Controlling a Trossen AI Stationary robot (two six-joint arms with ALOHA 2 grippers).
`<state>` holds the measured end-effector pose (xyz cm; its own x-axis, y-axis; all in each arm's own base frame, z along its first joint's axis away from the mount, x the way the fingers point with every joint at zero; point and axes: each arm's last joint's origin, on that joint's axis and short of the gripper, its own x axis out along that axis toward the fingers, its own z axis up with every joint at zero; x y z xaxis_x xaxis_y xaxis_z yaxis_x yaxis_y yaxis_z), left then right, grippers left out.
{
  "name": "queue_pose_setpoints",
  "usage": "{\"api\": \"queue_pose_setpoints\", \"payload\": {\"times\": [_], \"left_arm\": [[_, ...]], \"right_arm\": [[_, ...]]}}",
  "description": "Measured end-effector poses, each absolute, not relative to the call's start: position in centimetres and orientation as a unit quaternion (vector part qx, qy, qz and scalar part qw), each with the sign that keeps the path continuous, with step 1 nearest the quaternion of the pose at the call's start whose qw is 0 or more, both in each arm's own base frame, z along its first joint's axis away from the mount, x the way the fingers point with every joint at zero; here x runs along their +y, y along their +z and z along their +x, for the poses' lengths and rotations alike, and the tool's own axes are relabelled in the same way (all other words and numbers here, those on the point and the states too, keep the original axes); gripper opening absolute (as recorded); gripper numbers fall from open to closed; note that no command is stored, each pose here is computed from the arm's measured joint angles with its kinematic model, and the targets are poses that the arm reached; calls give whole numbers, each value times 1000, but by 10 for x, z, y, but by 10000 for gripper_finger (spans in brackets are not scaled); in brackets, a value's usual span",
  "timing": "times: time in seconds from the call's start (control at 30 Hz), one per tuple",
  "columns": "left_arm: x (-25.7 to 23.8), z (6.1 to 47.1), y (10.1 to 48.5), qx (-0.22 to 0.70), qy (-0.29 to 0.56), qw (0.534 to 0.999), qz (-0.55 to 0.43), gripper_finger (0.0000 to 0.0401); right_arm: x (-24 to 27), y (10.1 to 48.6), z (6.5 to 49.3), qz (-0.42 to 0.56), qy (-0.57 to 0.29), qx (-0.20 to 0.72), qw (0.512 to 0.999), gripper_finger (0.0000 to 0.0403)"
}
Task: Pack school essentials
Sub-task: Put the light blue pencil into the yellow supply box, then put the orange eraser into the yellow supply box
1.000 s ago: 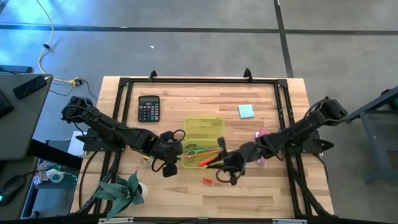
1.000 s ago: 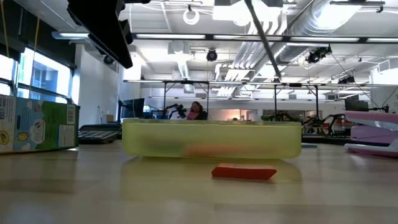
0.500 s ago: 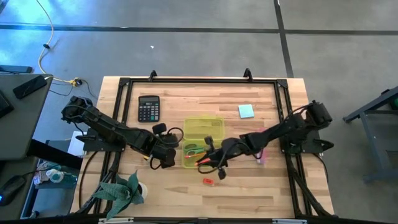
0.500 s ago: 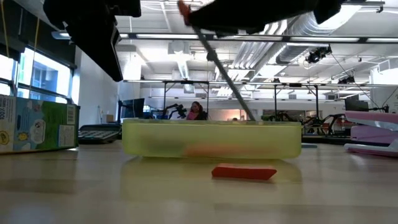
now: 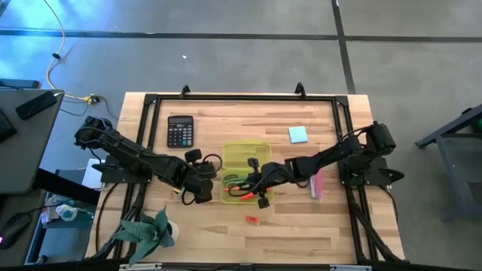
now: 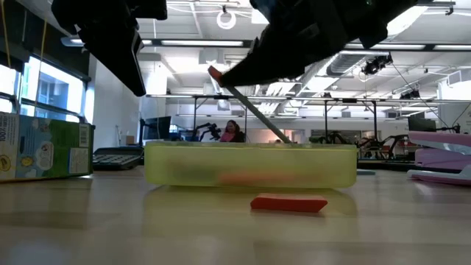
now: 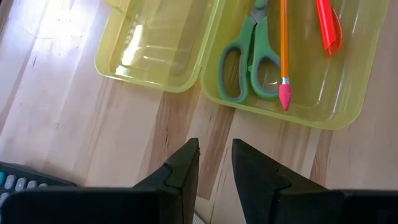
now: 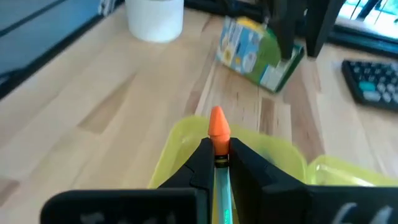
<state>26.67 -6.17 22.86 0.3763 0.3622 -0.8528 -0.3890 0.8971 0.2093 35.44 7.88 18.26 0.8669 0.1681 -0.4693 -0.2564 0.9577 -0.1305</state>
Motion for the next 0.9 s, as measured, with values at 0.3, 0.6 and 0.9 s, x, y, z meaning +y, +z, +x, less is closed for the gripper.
{"api": "queue_pose_setpoints", "payload": {"times": [0.3, 0.6, 0.9], "left_arm": [[-62, 267, 229, 511, 225, 829, -14, 85], [-62, 267, 228, 514, 220, 829, -17, 85], [-63, 266, 228, 523, 204, 827, -19, 85]], "right_arm": [[76, 181, 354, -97, 93, 245, 960, 37], [74, 180, 354, -83, 63, 251, 962, 123], [72, 187, 349, -102, 32, 257, 961, 149]]}}
